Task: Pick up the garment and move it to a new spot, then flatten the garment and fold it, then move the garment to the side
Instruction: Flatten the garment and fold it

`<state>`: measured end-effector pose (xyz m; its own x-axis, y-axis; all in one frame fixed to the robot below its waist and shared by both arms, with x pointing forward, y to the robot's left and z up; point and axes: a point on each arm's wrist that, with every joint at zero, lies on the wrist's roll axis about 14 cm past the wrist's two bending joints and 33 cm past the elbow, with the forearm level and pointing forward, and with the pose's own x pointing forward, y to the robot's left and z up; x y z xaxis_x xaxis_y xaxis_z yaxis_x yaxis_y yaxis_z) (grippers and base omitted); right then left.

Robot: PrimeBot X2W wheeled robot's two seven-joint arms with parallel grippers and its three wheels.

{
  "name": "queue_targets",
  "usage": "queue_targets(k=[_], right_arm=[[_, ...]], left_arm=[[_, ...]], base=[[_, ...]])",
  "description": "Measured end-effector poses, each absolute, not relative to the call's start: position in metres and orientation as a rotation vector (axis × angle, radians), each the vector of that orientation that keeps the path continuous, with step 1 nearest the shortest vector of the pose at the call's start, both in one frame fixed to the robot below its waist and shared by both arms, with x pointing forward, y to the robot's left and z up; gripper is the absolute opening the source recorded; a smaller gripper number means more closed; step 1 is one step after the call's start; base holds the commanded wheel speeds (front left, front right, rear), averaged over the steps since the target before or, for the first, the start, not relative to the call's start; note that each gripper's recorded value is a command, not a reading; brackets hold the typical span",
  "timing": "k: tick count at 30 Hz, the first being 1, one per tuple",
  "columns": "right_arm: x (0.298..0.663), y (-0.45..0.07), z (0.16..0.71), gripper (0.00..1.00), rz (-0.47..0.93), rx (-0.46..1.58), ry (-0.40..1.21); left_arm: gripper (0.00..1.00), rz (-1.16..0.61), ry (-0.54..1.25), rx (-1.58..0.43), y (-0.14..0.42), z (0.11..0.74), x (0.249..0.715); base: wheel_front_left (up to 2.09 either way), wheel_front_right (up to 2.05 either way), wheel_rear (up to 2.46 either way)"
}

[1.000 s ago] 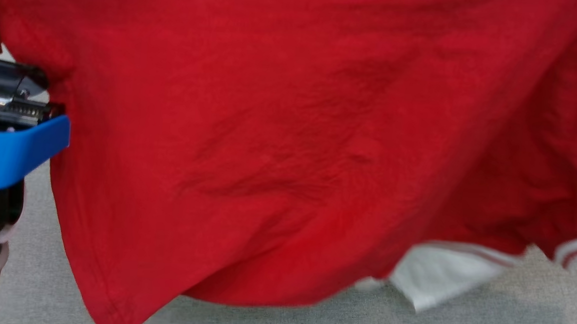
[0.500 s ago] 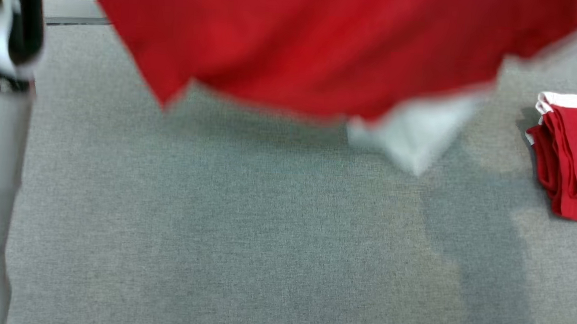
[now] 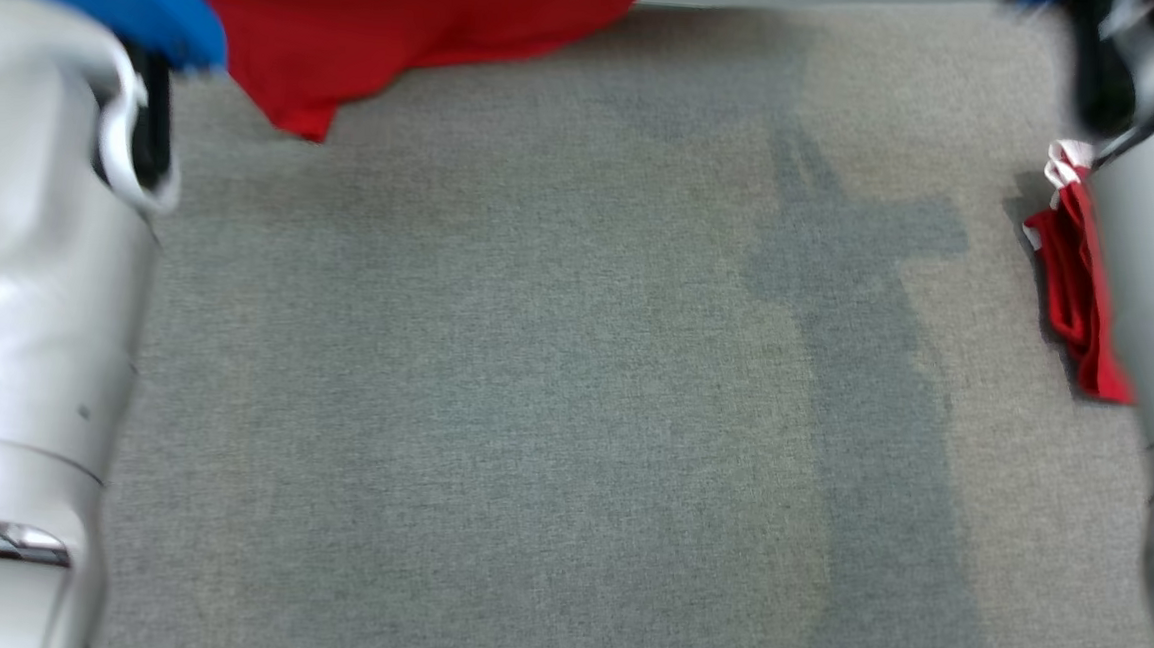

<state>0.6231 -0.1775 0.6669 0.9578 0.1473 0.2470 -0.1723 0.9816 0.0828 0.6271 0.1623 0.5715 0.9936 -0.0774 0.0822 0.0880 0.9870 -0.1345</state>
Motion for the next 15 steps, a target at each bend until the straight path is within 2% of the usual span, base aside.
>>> queue_targets(k=[4, 9, 12, 15], right_arm=[[0.614, -0.164, 0.581, 0.0, 0.169, 0.14, -0.052], [0.581, -0.155, 0.496, 0.0, 0.166, 0.208, 0.116], [0.552, -0.15, 0.458, 0.0, 0.162, 0.269, 0.185], [0.524, -0.154, 0.445, 0.0, 0.149, 0.328, 0.195]], left_arm=[[0.0, -0.064, 0.105, -0.196, 0.155, 0.498, 0.612], [0.0, -0.038, 0.188, -0.287, 0.158, 0.455, 0.585], [0.0, -0.018, 0.219, -0.321, 0.162, 0.433, 0.559], [0.0, 0.011, 0.228, -0.35, 0.168, 0.42, 0.531]], base=[[0.0, 0.0, 0.0], [0.0, 0.0, 0.0], [0.0, 0.0, 0.0], [0.0, 0.0, 0.0]])
